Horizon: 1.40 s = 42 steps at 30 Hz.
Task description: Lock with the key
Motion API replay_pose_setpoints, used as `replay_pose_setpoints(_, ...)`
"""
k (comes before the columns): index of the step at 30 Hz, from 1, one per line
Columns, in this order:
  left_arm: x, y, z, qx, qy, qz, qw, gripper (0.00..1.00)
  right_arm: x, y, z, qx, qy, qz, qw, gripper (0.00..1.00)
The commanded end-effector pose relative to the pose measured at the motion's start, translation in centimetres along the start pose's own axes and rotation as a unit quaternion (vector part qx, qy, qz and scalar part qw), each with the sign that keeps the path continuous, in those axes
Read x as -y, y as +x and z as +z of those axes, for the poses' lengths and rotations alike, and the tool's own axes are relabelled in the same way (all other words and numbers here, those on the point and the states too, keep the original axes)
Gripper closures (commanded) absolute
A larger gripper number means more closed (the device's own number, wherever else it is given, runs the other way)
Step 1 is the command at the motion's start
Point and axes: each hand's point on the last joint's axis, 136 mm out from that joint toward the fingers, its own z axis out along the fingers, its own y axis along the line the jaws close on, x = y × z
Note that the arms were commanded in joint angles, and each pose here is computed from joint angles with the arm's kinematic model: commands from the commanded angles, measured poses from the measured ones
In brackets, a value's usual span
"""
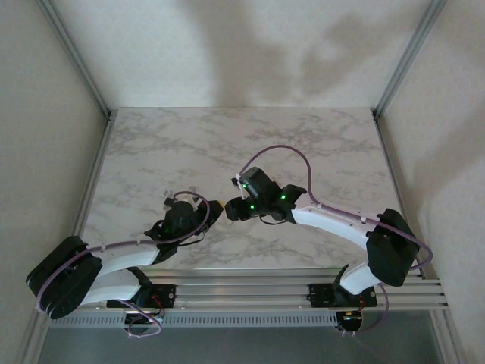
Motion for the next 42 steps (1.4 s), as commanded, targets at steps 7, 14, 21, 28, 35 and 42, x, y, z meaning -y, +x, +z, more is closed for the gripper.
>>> replay_pose_setpoints(7, 3.9, -0.3, -0.7, 0.010, 0.050, -0.015, 0.999, 1.00, 0.0, 0.6, 1.4, -0.023, -0.008, 0.003, 1.000, 0.61)
replay_pose_setpoints(14, 4.2, -0.3, -1.0, 0.012, 0.052, -0.012, 0.999, 1.00, 0.1, 0.9, 2.1, -0.032, -0.009, 0.009, 0.999, 0.66)
replay_pose_setpoints(21, 4.3, -0.4, -1.3, 0.015, 0.050, -0.009, 0.999, 1.00, 0.2, 1.0, 2.4, -0.035, -0.009, 0.010, 0.999, 0.75)
replay_pose_setpoints(28, 4.1, -0.4, -1.4, 0.016, 0.044, -0.003, 0.999, 1.00, 0.3, 0.9, 2.2, -0.033, -0.004, 0.006, 0.999, 0.75)
replay_pose_setpoints(35, 4.0, -0.9, -1.5, 0.028, 0.023, 0.010, 0.999, 1.00, 1.2, 0.6, 1.6, -0.023, 0.025, -0.003, 0.999, 0.62)
replay_pose_setpoints(42, 3.4, -0.9, -1.3, 0.027, 0.004, 0.012, 1.000, 1.00, 1.2, 0.6, 1.7, -0.025, 0.025, -0.004, 0.999, 0.52)
